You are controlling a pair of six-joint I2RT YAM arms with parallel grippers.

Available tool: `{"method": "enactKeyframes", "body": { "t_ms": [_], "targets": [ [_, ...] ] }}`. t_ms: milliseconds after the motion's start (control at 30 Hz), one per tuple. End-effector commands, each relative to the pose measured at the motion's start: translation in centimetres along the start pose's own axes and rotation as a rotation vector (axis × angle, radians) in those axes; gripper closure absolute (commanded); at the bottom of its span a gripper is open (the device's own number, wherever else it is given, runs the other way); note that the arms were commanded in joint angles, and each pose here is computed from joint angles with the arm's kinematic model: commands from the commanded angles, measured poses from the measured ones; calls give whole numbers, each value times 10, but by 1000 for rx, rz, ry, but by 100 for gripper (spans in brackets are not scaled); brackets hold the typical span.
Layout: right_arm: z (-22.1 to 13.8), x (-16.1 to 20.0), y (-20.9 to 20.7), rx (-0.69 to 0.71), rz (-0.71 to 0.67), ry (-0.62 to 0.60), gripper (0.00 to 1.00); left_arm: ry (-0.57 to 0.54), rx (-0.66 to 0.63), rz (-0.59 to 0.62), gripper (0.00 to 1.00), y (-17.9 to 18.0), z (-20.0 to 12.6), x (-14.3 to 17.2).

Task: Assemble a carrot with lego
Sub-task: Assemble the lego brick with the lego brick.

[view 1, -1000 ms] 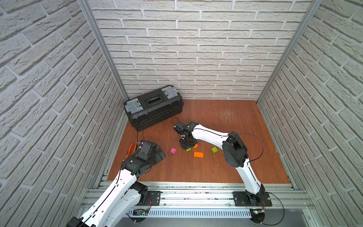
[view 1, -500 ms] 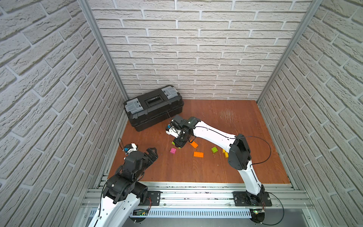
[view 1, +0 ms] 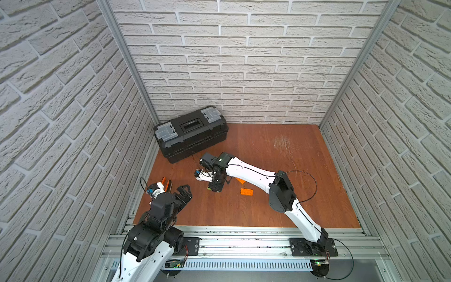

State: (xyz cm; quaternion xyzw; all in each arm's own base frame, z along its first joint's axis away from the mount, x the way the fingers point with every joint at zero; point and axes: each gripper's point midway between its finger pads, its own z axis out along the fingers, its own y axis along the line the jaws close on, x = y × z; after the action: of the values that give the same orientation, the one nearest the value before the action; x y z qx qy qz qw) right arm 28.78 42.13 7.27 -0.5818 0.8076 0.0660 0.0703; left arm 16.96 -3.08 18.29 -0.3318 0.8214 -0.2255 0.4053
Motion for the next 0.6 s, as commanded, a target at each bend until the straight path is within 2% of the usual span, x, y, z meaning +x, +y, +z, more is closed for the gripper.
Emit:
{"method": "enactKeyframes", "body": {
  "t_ms": [0,567],
  "targets": [
    [-6,-1,-6,27,-29,-1,98,-18,-10,1,2,2,0,-3],
    [15,-10,-18,52,-20,2,98,31,-61,23,2,18,14,13]
  ]
}}
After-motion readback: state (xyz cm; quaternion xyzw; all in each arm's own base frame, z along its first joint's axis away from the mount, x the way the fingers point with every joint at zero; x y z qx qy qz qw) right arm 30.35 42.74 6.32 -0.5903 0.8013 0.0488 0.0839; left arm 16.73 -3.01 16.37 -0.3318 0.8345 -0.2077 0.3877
